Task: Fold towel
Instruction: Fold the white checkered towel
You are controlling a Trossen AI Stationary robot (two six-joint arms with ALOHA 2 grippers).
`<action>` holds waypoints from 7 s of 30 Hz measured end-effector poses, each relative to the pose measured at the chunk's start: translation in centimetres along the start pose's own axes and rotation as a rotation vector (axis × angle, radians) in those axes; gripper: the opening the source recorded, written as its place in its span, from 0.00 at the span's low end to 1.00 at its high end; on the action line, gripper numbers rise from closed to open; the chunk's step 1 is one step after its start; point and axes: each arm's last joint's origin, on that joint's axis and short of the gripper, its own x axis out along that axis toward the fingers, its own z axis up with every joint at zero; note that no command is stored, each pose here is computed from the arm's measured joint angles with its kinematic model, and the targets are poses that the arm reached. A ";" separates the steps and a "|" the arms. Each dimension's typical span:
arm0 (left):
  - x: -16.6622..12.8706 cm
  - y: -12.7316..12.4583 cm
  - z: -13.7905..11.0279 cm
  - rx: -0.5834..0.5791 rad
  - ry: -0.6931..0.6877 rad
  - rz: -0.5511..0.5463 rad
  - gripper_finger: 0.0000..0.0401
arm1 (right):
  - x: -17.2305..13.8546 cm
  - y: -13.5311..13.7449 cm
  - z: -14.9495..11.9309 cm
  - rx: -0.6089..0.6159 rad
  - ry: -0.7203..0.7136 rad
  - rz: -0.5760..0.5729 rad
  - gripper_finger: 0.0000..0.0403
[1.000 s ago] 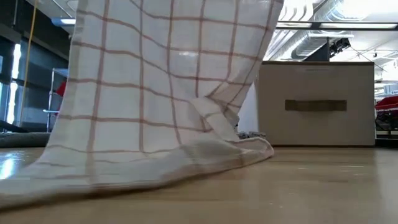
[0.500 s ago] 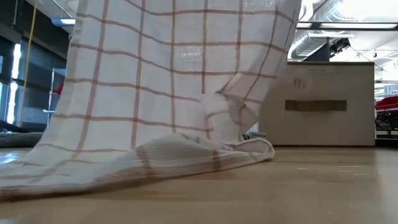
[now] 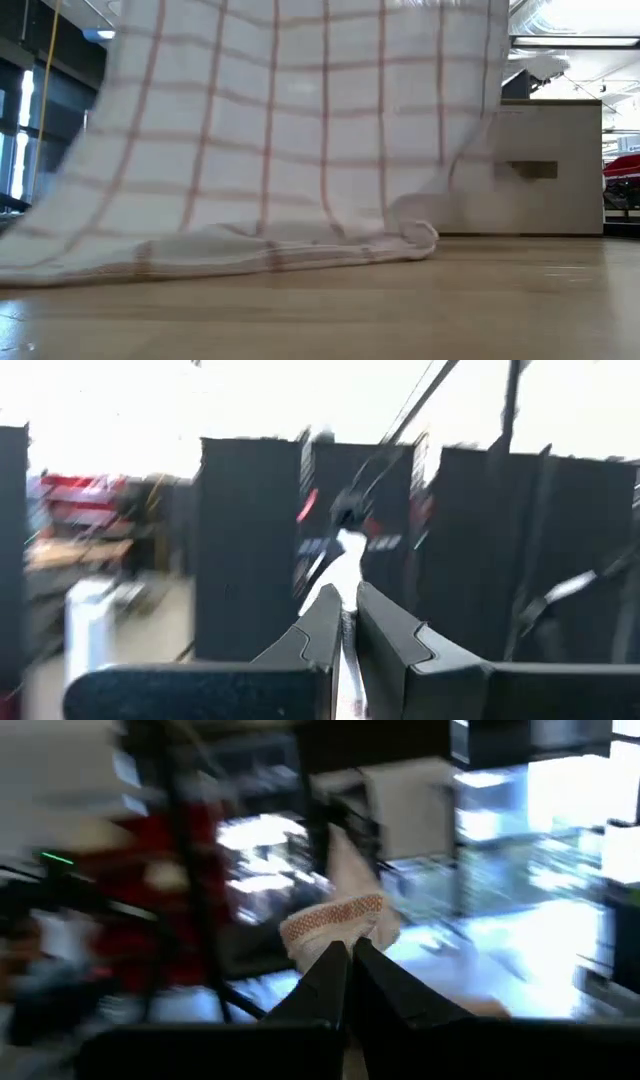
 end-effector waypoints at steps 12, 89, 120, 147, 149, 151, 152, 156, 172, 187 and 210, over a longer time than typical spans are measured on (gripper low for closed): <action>3.0 -5.2 -2.3 -0.008 0.030 -0.258 0.03 | 2.7 4.4 -1.0 0.043 -0.011 0.341 0.00; 3.7 -3.5 -13.0 0.333 1.092 0.528 0.03 | -0.2 -0.4 -17.3 -0.159 0.742 -0.816 0.00; -0.5 -4.8 -24.6 -0.399 1.456 0.091 0.03 | 0.4 0.9 -30.6 0.307 1.027 -0.259 0.00; -2.5 -7.7 -29.6 -0.595 1.625 -0.086 0.03 | 2.9 3.0 -37.1 0.449 1.193 0.100 0.00; -2.5 -8.2 -29.9 -0.611 1.650 -0.126 0.03 | 2.8 3.1 -37.1 0.457 1.217 0.150 0.00; -2.5 -8.5 -30.4 -0.606 1.680 -0.136 0.03 | 2.8 3.2 -37.0 0.450 1.233 0.201 0.00; -2.5 -8.7 -30.7 -0.603 1.697 -0.145 0.03 | 2.7 3.2 -37.0 0.450 1.238 0.214 0.00; -2.5 -9.3 -32.0 -0.580 1.756 -0.176 0.03 | 2.8 3.3 -37.1 0.434 1.238 0.228 0.00; -2.9 -10.6 -34.0 -0.475 1.813 -0.234 0.07 | 3.8 4.4 -39.2 0.512 1.275 0.327 0.06; -4.4 -9.4 -34.0 -0.307 1.914 -0.075 0.37 | 1.9 4.8 -39.4 0.628 1.501 0.254 0.44; -2.6 -9.7 -41.1 -0.007 1.685 0.212 0.25 | 3.1 1.2 -41.3 0.224 1.233 -0.195 0.38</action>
